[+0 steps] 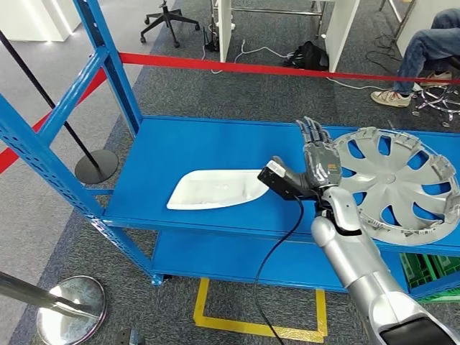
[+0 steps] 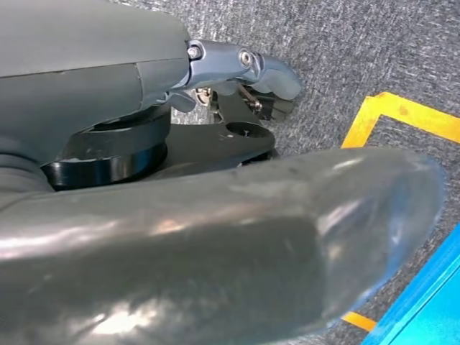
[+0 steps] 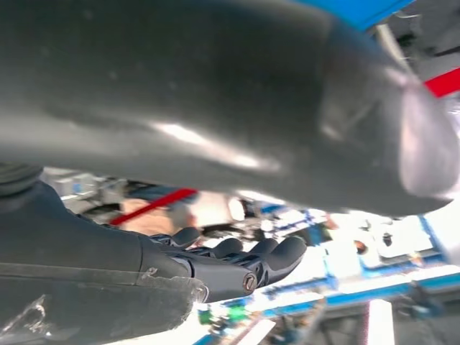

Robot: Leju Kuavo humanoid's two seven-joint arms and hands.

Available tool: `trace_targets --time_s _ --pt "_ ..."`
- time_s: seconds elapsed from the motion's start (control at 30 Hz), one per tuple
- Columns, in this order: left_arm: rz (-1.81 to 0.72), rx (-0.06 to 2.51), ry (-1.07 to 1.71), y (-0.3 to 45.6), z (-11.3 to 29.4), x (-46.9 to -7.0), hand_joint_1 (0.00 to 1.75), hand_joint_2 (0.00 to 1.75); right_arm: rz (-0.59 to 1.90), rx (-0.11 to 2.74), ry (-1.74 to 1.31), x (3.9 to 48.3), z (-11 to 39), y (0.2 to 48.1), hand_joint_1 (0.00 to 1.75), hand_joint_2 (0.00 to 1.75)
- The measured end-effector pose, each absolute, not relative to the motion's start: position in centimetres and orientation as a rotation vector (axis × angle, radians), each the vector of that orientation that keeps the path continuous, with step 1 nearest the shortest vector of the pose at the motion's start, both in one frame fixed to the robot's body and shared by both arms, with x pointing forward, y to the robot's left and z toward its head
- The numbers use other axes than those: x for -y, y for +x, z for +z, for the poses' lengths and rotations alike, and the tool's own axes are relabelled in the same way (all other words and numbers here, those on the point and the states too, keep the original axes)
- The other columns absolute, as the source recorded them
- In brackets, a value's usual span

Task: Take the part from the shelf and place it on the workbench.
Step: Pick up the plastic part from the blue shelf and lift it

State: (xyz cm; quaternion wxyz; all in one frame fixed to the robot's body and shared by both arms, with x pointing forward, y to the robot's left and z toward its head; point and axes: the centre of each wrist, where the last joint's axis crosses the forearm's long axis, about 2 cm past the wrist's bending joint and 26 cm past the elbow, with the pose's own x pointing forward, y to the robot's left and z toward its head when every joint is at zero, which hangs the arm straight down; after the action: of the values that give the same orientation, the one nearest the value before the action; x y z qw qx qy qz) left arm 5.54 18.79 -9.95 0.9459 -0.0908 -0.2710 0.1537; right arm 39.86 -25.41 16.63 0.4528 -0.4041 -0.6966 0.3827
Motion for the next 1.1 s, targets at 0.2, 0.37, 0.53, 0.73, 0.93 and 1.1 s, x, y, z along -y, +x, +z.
trace_targets --time_s 0.2,0.37,0.53,0.73,0.93,1.1 --pt "0.312 0.557 -0.184 5.6 -10.0 -18.9 0.00 0.00 0.930 1.619 -1.048 27.0 17.0 40.9 0.00 1.75" --pt "0.310 0.556 -0.186 5.6 -10.0 -18.8 0.00 0.00 0.935 1.539 -1.124 29.2 17.6 41.8 0.00 1.75" --pt "0.312 0.555 -0.191 5.6 -9.9 -18.7 0.00 0.00 0.961 1.388 -1.197 32.3 17.5 42.5 0.00 1.75" --pt "0.314 0.553 -0.192 5.6 -9.9 -18.7 0.00 0.00 1.020 1.178 -1.232 35.3 16.1 42.5 0.00 1.75" --pt "0.316 0.552 -0.192 5.6 -9.9 -18.7 0.00 0.00 1.060 1.014 -1.210 37.0 16.0 42.9 0.00 1.75" --pt "0.316 0.551 -0.190 5.6 -9.9 -18.8 0.00 0.00 1.047 0.907 -1.210 38.3 15.7 42.8 0.00 1.75"
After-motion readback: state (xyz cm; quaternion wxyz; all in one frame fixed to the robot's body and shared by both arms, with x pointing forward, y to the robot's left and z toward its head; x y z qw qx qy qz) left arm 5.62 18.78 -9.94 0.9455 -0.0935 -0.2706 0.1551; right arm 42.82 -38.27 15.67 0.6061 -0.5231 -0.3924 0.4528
